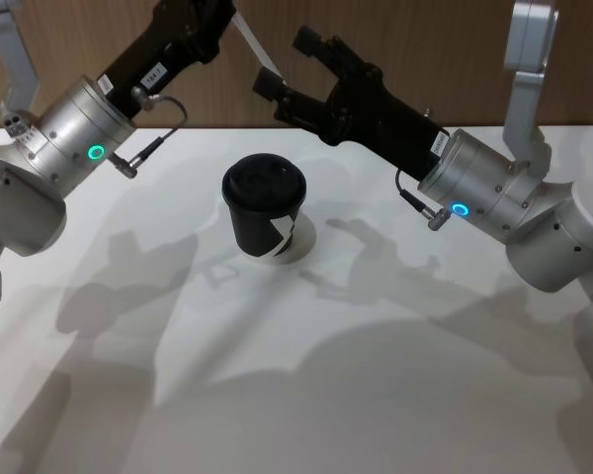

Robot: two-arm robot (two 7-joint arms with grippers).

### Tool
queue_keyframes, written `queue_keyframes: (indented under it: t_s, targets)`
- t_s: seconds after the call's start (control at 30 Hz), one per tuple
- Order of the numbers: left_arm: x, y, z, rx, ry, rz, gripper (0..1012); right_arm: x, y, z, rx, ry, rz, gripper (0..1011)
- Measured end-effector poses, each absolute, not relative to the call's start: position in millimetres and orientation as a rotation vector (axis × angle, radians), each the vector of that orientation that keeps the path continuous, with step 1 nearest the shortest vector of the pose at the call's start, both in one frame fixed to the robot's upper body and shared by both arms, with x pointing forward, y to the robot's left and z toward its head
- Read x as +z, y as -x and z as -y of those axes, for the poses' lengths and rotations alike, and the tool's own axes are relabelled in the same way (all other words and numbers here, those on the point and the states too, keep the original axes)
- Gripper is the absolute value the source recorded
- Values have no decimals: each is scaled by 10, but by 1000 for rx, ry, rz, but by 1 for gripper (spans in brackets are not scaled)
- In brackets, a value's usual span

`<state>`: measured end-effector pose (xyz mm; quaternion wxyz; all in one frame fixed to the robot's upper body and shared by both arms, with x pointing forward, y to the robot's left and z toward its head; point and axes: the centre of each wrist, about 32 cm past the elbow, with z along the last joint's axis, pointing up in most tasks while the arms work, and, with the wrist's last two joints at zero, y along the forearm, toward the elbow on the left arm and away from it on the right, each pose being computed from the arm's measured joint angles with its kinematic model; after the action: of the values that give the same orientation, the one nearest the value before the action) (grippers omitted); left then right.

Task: Pick up the straw with one hand, pass it to the other hand, and insert it into the cup.

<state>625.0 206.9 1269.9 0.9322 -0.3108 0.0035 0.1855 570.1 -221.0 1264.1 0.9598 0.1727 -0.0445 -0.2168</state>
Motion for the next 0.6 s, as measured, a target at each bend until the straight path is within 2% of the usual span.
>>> queue_keyframes:
  t_s: [0.6]
  targets:
    - [12637,-6216,-2062,435,517,8,5,12641,-5701,2210,-440,-350,90,1001]
